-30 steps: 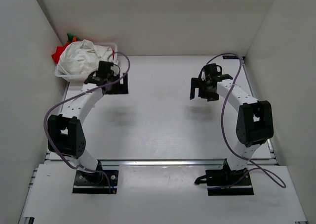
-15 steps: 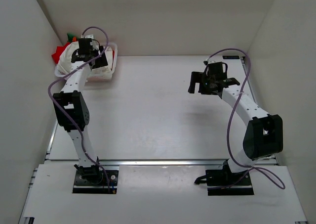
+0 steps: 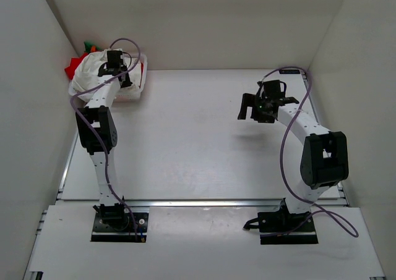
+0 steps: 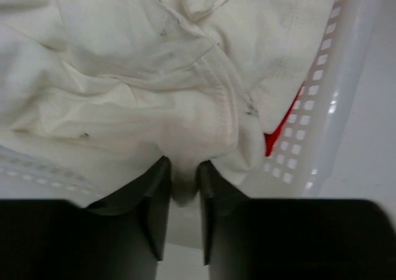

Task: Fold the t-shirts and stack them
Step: Grab crumpled tshirt from bin with the left arm

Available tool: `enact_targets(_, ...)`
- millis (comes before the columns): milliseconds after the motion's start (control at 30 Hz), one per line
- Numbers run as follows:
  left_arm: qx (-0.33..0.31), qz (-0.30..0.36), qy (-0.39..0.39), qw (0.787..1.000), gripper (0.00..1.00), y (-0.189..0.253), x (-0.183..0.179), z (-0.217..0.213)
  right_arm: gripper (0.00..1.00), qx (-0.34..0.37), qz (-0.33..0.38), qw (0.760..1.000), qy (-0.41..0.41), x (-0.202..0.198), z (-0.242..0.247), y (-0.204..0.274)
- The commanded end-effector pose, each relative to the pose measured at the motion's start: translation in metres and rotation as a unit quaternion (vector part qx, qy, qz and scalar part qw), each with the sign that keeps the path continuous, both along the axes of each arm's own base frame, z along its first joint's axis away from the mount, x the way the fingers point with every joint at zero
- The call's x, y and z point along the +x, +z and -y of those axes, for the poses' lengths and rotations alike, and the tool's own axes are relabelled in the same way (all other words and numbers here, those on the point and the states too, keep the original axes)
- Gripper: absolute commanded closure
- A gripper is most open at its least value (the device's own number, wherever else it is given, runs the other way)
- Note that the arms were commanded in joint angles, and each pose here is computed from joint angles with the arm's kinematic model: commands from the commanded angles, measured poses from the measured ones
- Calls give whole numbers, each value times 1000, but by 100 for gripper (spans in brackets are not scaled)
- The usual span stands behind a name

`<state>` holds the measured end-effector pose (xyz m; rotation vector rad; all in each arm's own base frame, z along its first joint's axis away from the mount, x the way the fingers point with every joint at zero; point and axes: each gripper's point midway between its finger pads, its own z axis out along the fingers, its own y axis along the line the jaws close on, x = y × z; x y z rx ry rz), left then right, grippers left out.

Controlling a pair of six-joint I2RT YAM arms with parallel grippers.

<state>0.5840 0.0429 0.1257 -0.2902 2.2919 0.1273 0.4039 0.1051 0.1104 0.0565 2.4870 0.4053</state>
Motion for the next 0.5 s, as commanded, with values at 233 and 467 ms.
enact_targets(233, 7, 111, 7, 994, 100, 123, 11, 20, 1, 2, 35, 999, -6, 7, 1, 22)
enact_targets(467, -50, 327, -184, 925, 100, 349, -65, 161, 1, 7, 31, 999, -9, -15, 7, 24)
